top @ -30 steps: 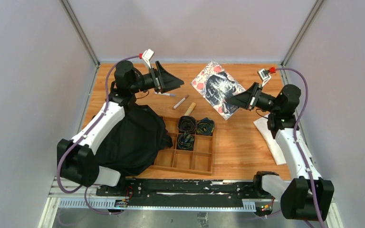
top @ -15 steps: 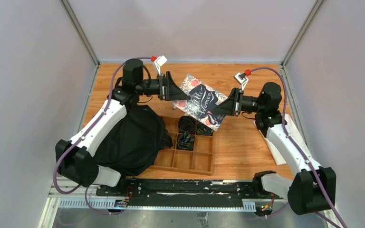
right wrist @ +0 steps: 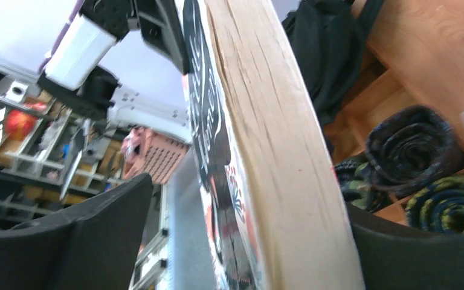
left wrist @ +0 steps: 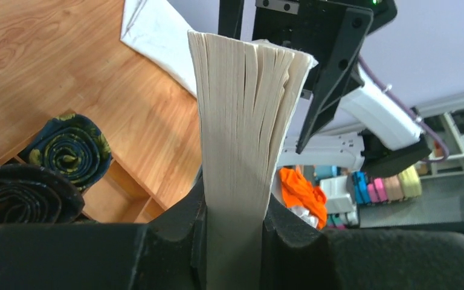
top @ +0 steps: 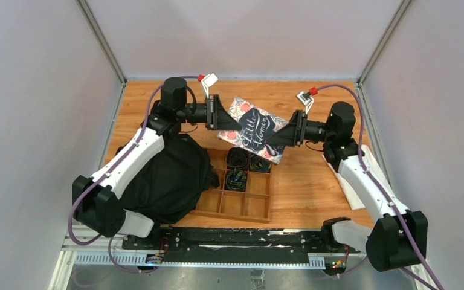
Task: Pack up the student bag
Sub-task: Pick up the book from the center of the board.
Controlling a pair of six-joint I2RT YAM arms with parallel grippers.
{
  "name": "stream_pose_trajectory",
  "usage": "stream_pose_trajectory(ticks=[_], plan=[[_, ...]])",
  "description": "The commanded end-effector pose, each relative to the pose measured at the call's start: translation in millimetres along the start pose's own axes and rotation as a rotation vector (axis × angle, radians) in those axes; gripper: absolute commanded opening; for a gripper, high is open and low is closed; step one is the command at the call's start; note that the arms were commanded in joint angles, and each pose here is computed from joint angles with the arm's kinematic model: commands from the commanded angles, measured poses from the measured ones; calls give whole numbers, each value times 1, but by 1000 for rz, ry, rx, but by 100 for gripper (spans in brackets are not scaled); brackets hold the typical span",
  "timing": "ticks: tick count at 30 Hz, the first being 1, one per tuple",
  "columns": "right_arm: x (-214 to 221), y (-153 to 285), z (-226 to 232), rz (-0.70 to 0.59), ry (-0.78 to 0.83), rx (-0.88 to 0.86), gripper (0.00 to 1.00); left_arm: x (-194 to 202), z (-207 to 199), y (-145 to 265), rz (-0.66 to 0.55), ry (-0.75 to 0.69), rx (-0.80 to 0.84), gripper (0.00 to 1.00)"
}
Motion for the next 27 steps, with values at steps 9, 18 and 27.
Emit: stream_pose_trajectory(ticks=[9, 18, 27], plan=[[2, 0, 2, -423, -123, -83, 97, -27, -19, 0, -200, 52, 38, 0], [-7, -2, 8, -444, -101, -145, 83, -21, -17, 2, -198, 68, 32, 0], [-13, -8, -10, -445, -173, -143, 0, -17, -13, 5, -187, 57, -20, 31]])
Point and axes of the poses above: each gripper's point midway between its finger pads, its own y axis back along the fingers, its own z axis along the line the jaws close on, x = y × z, the point moved 7 cm from there along y, back along the fingers, and after that the axes turned 4 degrees about y, right-handed, at the moved point
